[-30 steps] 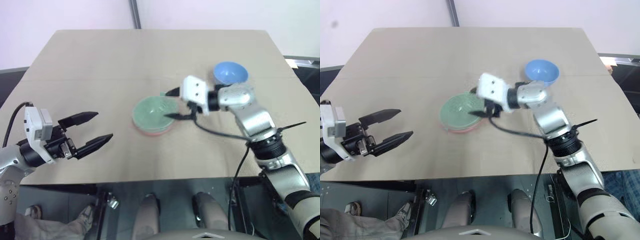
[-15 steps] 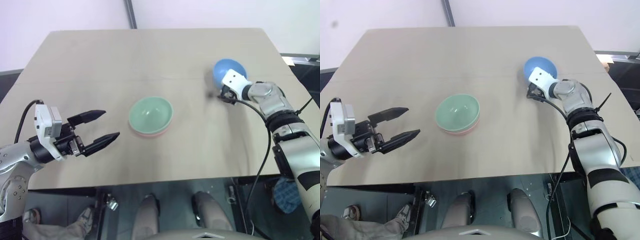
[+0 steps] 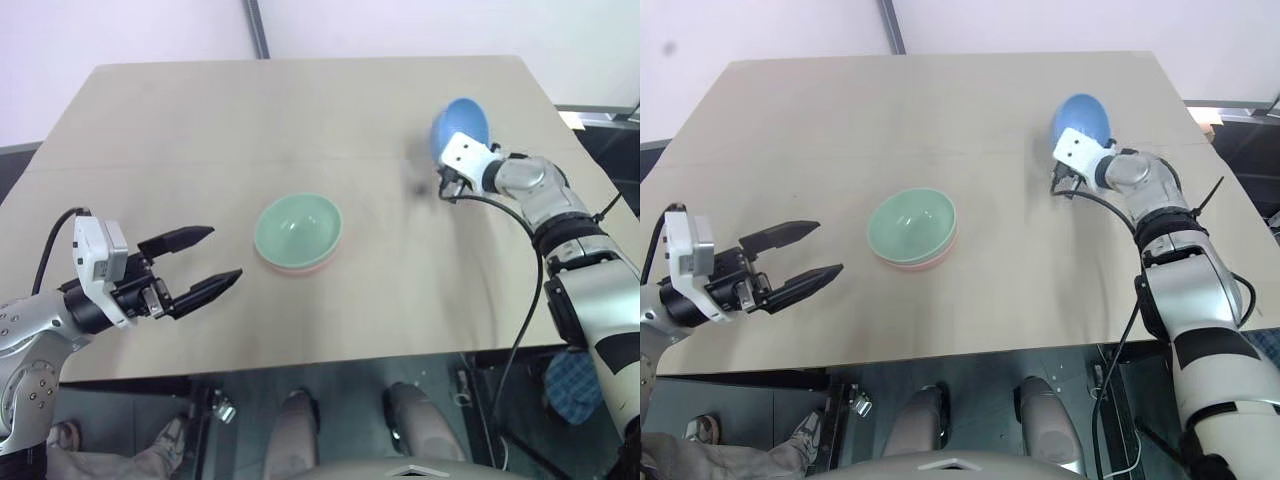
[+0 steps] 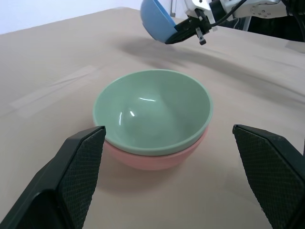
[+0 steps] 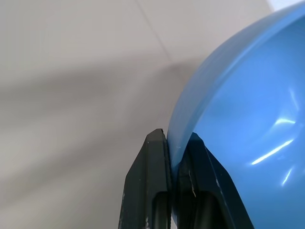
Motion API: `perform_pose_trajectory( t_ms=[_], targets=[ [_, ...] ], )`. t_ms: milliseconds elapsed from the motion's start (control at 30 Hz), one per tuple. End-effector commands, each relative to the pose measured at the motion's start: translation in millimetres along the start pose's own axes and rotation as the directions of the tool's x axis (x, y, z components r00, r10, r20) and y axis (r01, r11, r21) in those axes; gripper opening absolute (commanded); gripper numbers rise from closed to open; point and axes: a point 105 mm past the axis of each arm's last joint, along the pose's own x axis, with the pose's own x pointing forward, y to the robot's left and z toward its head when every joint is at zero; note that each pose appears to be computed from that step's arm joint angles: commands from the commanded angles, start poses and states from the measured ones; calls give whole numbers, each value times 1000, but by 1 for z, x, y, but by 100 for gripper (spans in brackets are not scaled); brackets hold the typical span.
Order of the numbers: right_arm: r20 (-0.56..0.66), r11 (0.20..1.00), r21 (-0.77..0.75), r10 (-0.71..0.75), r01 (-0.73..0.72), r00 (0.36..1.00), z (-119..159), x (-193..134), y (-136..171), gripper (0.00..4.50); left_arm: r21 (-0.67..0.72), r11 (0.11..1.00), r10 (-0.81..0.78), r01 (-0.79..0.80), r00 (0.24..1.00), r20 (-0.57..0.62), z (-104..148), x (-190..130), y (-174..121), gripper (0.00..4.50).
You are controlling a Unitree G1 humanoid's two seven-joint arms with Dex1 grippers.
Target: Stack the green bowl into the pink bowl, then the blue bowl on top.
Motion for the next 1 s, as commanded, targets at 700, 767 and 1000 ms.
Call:
perform_pose_trajectory(
  t_ms=[700,767,1000],
  targets=[
    [440,848,-204,525,-488,729,175,-44,140,12,19,1000,0,0,1000,-2,-1,-5,4,450],
    [425,840,-232,542,-491,725,173,-46,139,88,19,1000,3,-3,1000,-2,-1,-6,4,450],
    [428,845,-272,534,-460,729,174,-59,133,200,-8,1000,4,-4,999,32,2,-6,3,450]
  ],
)
